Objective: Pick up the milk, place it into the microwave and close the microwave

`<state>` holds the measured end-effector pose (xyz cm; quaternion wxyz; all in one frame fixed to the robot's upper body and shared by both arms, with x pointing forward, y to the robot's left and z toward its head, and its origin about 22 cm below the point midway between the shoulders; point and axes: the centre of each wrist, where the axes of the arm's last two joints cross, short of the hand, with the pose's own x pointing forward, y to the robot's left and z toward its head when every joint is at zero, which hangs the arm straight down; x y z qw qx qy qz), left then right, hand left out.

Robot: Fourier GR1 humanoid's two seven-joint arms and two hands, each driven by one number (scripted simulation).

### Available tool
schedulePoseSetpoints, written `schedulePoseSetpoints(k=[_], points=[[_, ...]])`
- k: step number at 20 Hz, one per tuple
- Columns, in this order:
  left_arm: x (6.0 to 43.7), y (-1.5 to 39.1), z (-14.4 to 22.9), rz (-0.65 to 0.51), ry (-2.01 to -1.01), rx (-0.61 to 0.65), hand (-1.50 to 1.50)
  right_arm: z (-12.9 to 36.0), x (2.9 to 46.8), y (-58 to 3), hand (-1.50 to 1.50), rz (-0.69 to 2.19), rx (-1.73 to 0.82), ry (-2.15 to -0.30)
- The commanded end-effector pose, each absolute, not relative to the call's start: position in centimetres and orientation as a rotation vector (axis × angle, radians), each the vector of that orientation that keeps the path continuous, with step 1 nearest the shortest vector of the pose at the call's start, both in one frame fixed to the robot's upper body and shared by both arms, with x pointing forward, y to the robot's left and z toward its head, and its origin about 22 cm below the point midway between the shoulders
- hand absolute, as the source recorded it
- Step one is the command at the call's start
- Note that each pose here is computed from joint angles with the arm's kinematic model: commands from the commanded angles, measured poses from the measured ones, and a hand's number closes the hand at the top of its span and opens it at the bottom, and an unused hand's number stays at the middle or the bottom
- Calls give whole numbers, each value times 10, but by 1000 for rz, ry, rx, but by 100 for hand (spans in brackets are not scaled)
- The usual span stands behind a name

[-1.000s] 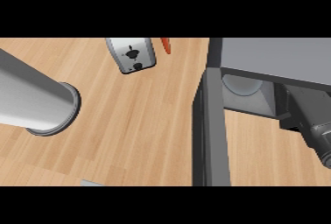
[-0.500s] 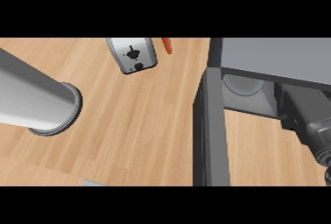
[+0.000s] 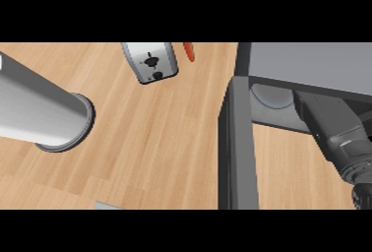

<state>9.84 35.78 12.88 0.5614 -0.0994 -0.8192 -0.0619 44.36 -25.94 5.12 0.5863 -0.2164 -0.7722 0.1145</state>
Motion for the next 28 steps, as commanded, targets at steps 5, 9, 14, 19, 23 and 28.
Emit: schedulePoseSetpoints(k=[5, 9, 14, 19, 23, 28], points=[[104, 362, 127, -167, -1886, -233, -150, 85, 462, -200, -150, 324, -486, -1863], [108, 359, 120, -156, -1882, -250, -150, 87, 463, -190, -150, 290, -472, -1901], [110, 351, 115, -139, -1864, -279, -150, 87, 463, -192, -150, 182, -510, -1922], [108, 348, 102, -126, -1825, -282, -150, 83, 461, -210, -150, 274, -540, -1898], [111, 334, 100, -134, -1841, -299, -150, 78, 460, -204, -150, 271, -470, -1873], [110, 324, 94, -194, -1841, -391, -150, 71, 456, -227, -150, 275, -372, -1860]])
